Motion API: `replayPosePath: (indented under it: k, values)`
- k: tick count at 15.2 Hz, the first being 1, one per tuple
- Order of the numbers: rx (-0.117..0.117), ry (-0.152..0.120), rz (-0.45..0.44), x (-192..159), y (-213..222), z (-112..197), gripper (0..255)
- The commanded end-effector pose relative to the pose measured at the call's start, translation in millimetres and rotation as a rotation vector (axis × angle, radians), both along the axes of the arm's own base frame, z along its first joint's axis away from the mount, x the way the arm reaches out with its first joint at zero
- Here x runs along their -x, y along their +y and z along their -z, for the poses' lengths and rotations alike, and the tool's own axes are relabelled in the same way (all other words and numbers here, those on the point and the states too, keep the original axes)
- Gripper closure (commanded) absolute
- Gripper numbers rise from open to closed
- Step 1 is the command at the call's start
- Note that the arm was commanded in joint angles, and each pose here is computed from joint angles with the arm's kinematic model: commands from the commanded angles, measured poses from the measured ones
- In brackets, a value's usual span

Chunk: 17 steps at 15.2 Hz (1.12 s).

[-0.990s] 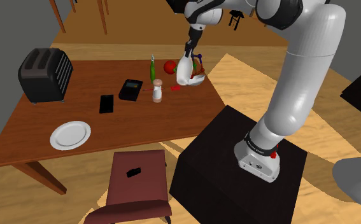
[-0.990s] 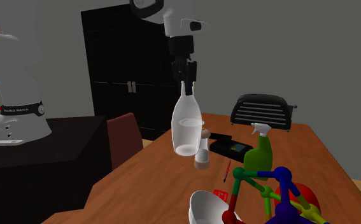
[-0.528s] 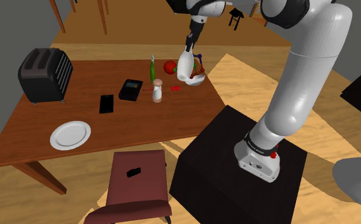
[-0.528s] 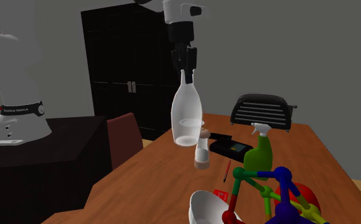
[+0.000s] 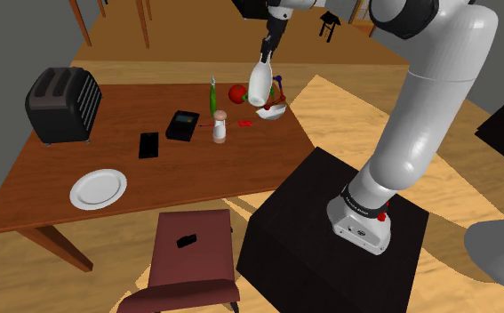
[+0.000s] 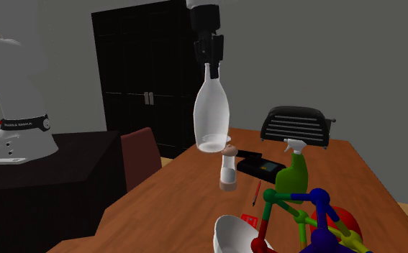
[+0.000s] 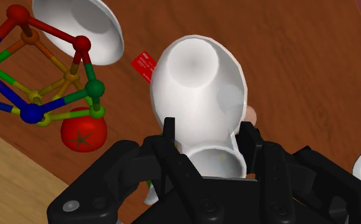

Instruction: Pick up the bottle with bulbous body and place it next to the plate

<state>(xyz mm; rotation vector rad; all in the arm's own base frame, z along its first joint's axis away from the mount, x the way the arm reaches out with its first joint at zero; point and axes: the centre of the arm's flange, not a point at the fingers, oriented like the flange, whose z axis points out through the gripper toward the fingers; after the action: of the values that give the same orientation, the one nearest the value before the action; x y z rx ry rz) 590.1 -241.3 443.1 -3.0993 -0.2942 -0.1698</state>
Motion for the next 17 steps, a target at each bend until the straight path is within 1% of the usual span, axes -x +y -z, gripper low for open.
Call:
replayPosePath:
  k: [1, 14, 15, 17]
  values:
    - [0.0, 0.0, 0.0, 0, 0, -11, 255]
    - [0.0, 0.0, 0.0, 0, 0, -80, 255]
    - [0.0, 0.0, 0.0, 1, 0, -82, 255]
    - [0.0, 0.0, 0.0, -7, 23, -71, 255]
